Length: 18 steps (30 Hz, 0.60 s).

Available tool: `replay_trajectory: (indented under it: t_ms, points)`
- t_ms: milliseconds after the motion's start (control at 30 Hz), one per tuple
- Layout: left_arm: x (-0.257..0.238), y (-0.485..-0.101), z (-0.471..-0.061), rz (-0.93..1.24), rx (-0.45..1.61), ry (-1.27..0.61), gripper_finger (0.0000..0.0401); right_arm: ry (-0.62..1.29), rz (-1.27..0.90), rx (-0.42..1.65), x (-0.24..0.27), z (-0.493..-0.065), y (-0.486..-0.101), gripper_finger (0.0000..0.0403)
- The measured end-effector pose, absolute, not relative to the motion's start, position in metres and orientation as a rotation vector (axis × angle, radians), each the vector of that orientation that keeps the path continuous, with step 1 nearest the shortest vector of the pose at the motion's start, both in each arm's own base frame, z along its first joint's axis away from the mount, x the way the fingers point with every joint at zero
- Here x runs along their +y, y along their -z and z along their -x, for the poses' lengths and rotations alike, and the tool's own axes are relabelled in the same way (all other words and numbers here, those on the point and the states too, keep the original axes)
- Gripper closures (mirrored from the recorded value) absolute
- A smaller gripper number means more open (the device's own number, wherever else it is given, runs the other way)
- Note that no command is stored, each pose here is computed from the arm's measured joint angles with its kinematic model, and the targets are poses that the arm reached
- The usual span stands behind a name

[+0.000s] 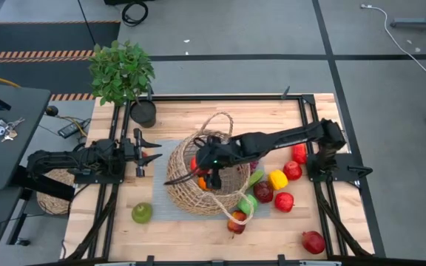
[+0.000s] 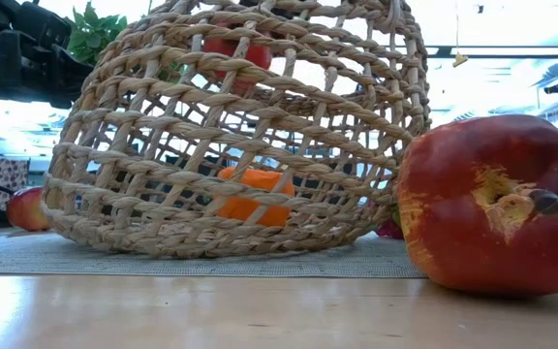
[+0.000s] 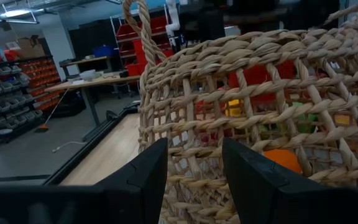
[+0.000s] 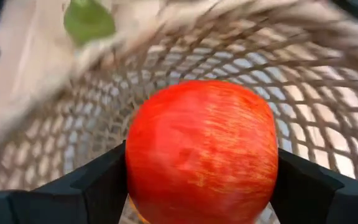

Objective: Build produce basket
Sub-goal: Put the red apple into the brown basket

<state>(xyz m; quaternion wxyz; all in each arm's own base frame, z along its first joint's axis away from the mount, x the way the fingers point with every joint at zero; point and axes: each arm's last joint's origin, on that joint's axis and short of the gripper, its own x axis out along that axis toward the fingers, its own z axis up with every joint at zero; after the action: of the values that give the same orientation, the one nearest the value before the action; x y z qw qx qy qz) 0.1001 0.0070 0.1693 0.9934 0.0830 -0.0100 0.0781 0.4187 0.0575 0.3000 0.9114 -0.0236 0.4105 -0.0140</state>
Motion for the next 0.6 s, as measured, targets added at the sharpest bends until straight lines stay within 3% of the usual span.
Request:
replay_trajectory:
  t_ms: [400,600]
  points:
    - [0.007,-0.169,-0.1,-0.166,-0.02,-0.157,0.0241,0.0,0.07,0.986,0.042,-0.433,-0.26,0.0069]
    - [0.007,-0.169,-0.1,-0.166,-0.02,-0.156,0.0241,0.026,0.032,0.976,0.041,-0.432,-0.263,0.0035]
